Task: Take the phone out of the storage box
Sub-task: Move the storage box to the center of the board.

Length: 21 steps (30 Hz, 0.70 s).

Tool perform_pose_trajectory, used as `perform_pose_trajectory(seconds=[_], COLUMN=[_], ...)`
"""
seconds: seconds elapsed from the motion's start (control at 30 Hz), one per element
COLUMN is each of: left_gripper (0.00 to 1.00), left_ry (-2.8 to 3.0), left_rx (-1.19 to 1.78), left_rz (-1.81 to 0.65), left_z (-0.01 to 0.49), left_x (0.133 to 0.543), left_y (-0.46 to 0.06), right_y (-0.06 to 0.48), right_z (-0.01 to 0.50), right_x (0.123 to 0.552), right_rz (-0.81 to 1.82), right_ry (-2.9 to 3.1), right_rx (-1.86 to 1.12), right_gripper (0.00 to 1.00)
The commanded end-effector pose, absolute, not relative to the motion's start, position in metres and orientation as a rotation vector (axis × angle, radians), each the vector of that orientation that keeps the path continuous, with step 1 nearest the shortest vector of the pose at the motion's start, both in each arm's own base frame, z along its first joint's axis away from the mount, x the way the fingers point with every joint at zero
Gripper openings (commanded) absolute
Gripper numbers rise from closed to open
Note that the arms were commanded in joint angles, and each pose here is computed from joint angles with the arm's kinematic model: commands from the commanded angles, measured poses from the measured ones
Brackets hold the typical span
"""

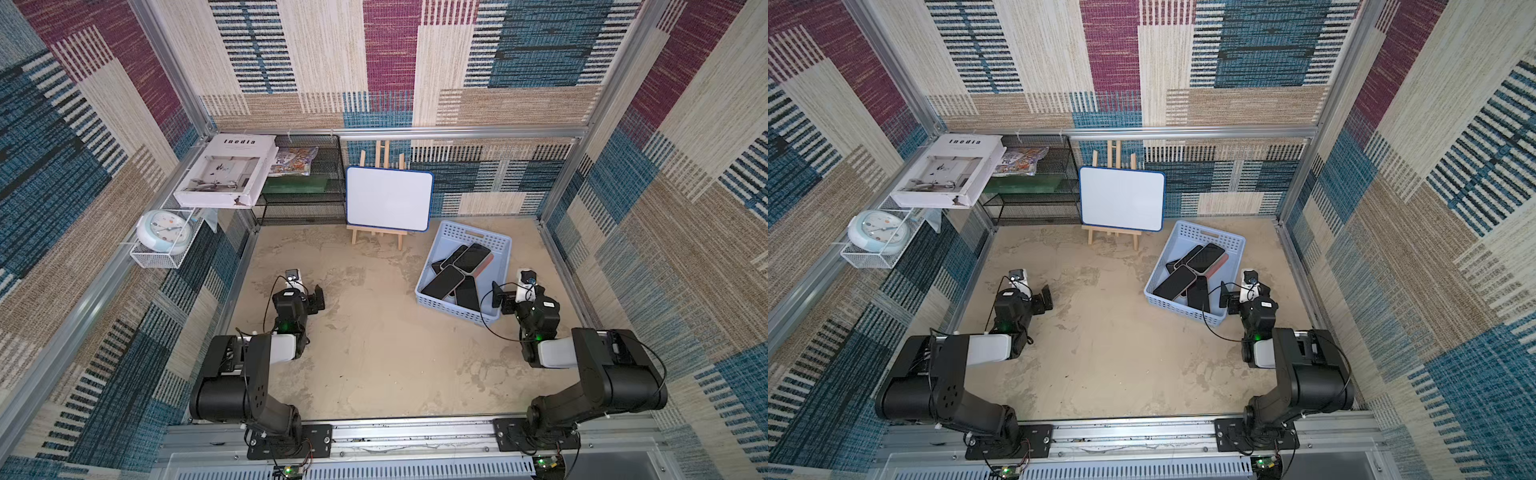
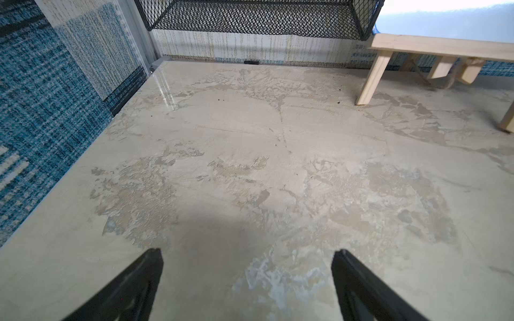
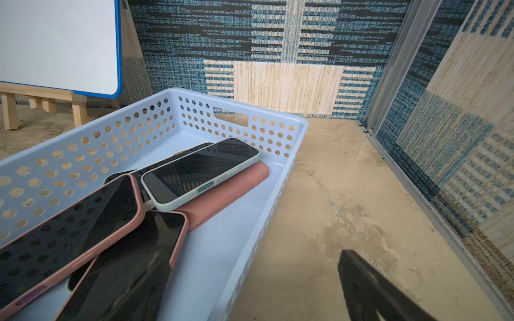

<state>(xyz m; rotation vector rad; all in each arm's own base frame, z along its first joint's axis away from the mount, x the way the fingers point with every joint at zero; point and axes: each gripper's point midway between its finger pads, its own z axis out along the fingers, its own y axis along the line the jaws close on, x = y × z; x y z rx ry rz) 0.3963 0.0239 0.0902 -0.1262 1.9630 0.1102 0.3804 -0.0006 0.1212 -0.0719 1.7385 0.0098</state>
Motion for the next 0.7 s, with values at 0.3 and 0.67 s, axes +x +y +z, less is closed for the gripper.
perform_pose_trajectory(seconds=[0.3, 0.67], left_gripper=[1.0, 1.0], left_ry=[1.962, 1.964], left_rx=[-0.119, -0.12], left_rz=[0.121, 0.122], left_z=[0.0914, 0.0905], left_x=[0.3971, 0.3967], left_y=[0.025, 0.0249], right_y=[-0.0015, -0.0013], right_z=[0.1256, 0.1255], right_x=[0.3819, 0.3826], right_rz=[0.006, 0.008], right_ry=[1.723, 1.724], right_rx=[-0.065, -0.067], right_gripper=[1.0, 1.0])
